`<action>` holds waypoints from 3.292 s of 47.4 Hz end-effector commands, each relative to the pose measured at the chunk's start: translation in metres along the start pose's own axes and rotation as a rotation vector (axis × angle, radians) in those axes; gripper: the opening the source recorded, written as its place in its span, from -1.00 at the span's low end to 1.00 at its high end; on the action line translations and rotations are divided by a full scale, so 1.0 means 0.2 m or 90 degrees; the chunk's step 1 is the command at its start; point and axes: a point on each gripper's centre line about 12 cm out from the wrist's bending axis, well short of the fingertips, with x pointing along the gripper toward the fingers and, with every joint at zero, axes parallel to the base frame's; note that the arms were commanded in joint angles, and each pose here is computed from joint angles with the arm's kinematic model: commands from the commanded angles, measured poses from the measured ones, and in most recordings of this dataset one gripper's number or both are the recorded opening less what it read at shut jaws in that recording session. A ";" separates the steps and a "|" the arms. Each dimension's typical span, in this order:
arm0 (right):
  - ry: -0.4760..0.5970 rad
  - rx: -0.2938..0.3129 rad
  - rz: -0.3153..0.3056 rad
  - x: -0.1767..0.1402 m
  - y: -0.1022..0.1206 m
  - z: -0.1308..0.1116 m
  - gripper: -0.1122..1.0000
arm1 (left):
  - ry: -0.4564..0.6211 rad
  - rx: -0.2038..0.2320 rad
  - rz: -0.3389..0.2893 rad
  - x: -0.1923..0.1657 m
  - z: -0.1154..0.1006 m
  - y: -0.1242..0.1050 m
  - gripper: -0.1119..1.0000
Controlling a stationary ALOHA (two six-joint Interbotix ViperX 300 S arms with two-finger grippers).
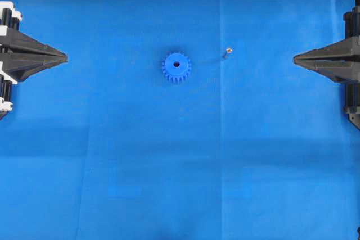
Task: Insert the shaft placed at a random location into the center hole of the small gear at another random location.
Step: 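Move the right gripper left toward the small silver shaft, opening it, then close the right gripper around the silver shaft and lift it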
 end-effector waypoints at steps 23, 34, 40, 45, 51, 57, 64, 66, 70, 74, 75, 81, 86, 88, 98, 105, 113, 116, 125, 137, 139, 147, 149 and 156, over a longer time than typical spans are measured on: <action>0.045 -0.013 -0.069 0.10 -0.12 -0.10 -0.89 | -0.001 -0.005 0.000 -0.02 0.03 0.00 -0.80; 0.100 0.020 -0.109 0.21 -0.19 -0.29 -0.59 | 0.001 -0.006 0.000 -0.02 0.02 0.00 -0.80; 0.142 0.043 -0.133 0.27 -0.23 -0.41 0.00 | 0.001 -0.005 0.000 -0.02 0.02 0.00 -0.80; 0.167 0.058 -0.152 0.29 -0.26 -0.51 0.55 | 0.001 -0.006 0.000 -0.02 0.02 0.00 -0.80; 0.189 0.077 -0.182 0.33 -0.29 -0.63 0.54 | 0.002 -0.005 0.000 -0.02 0.02 0.00 -0.80; 0.210 0.089 -0.209 0.35 -0.32 -0.74 0.49 | 0.003 -0.006 0.000 -0.02 0.01 0.00 -0.80; 0.232 0.095 -0.227 0.40 -0.34 -0.83 0.49 | 0.003 -0.006 0.000 -0.03 0.01 0.00 -0.80; 0.243 0.097 -0.232 0.41 -0.35 -0.87 0.49 | 0.003 -0.005 0.000 -0.03 0.01 0.00 -0.80; 0.259 0.103 -0.244 0.43 -0.36 -0.92 0.49 | 0.004 -0.005 0.000 -0.03 0.01 0.00 -0.80; 0.273 0.106 -0.252 0.44 -0.37 -0.97 0.49 | 0.005 -0.006 0.000 -0.03 0.00 0.00 -0.80; 0.275 0.106 -0.254 0.44 -0.37 -0.98 0.49 | 0.005 -0.005 0.001 -0.03 0.00 0.00 -0.80; 0.284 0.109 -0.262 0.45 -0.38 -1.01 0.48 | 0.006 -0.006 0.000 -0.03 0.00 0.00 -0.80; 0.284 0.112 -0.267 0.44 -0.38 -1.01 0.47 | 0.008 -0.006 0.000 -0.03 0.00 0.00 -0.80; 0.284 0.112 -0.268 0.43 -0.38 -1.01 0.45 | 0.008 -0.006 0.000 -0.03 0.00 0.00 -0.80; 0.267 0.108 -0.271 0.42 -0.38 -1.00 0.25 | 0.009 -0.006 0.000 -0.03 -0.01 0.00 -0.80; 0.262 0.108 -0.274 0.42 -0.39 -0.99 -0.20 | 0.009 -0.006 0.000 -0.03 -0.01 0.00 -0.80; 0.265 0.109 -0.272 0.42 -0.38 -1.00 -0.74 | 0.009 -0.007 0.000 -0.03 -0.01 0.00 -0.80; 0.265 0.109 -0.271 0.42 -0.38 -1.00 -0.74 | 0.011 -0.007 0.000 -0.03 -0.01 0.00 -0.80; 0.268 0.110 -0.267 0.43 -0.38 -0.99 -0.74 | 0.017 -0.007 0.000 -0.03 -0.02 0.00 -0.80; 0.245 0.119 -0.254 0.44 -0.36 -0.84 -0.74 | 0.018 -0.006 0.000 -0.03 -0.02 0.00 -0.80; 0.235 0.120 -0.249 0.43 -0.36 -0.79 -0.74 | 0.017 -0.007 0.000 -0.03 -0.02 0.00 -0.80; 0.218 0.114 -0.235 0.42 -0.35 -0.65 -0.74 | 0.018 -0.006 0.000 -0.03 -0.02 0.00 -0.80; 0.218 0.113 -0.233 0.42 -0.35 -0.63 -0.74 | 0.019 -0.007 0.000 -0.03 -0.02 0.00 -0.80; 0.227 0.115 -0.230 0.42 -0.34 -0.64 -0.74 | 0.020 -0.006 0.000 -0.03 -0.02 0.00 -0.80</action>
